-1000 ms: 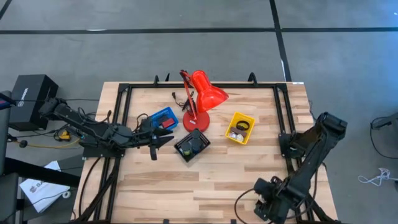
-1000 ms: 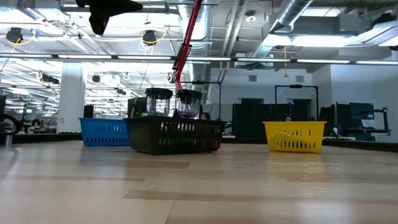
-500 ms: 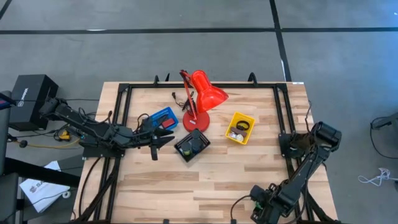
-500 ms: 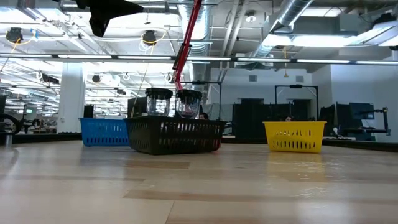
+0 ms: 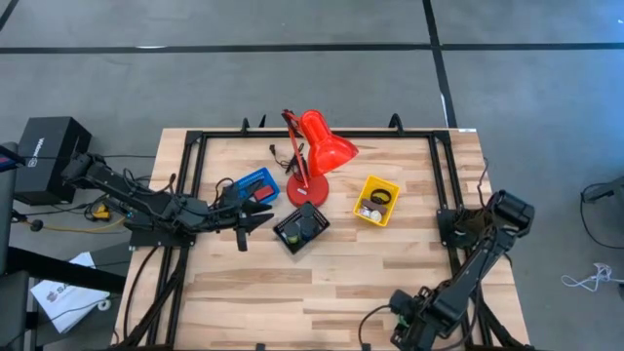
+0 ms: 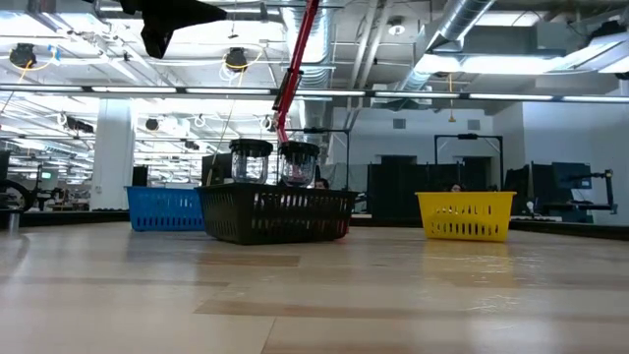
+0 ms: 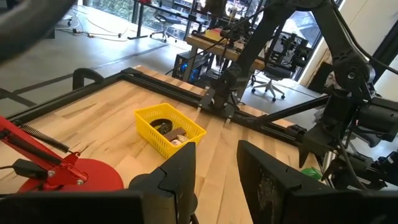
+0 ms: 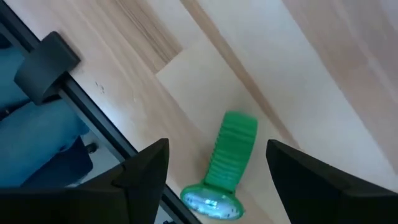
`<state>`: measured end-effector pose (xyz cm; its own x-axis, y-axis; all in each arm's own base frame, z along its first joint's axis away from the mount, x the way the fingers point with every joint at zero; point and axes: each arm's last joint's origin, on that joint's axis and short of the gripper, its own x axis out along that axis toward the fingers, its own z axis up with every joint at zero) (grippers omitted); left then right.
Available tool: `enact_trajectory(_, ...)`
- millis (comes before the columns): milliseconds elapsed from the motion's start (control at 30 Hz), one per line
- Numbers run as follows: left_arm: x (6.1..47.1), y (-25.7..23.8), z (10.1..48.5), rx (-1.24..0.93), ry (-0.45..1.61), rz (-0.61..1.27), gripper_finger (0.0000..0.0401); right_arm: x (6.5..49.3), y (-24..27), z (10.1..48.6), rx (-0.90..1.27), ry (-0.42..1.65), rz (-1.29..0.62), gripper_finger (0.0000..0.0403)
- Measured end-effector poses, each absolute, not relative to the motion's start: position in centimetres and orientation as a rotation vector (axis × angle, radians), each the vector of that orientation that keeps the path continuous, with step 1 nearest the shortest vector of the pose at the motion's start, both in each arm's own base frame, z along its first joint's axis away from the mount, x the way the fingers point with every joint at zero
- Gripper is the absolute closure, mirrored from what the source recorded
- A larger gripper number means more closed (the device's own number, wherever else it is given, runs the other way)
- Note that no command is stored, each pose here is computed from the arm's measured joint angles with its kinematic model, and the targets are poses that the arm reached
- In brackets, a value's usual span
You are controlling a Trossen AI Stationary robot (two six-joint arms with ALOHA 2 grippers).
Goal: Pick & Place Office items
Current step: Put the green watch into the yellow bin
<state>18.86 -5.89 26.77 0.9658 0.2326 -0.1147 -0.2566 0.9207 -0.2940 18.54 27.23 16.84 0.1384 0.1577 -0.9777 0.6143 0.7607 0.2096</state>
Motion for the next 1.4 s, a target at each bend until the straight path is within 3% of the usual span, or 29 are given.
enact_trajectory(367, 18.9, -5.9, 26.8, -0.313, 0.08, 0.244, 0.0288, 19.8, 26.2, 16.8, 0.623, 1.422, -0.345, 0.0143)
enact_trajectory(1100, 18.9, -6.0, 26.8, -0.316, 0.089, 0.2, 0.0288, 18.1, 26.8, 16.5, 0.602, 1.461, -0.364, 0.0143)
enact_trajectory(1400, 18.9, -6.0, 26.8, -0.316, 0.089, 0.2, 0.0288, 18.3, 26.6, 16.5, 0.617, 1.491, -0.365, 0.0201)
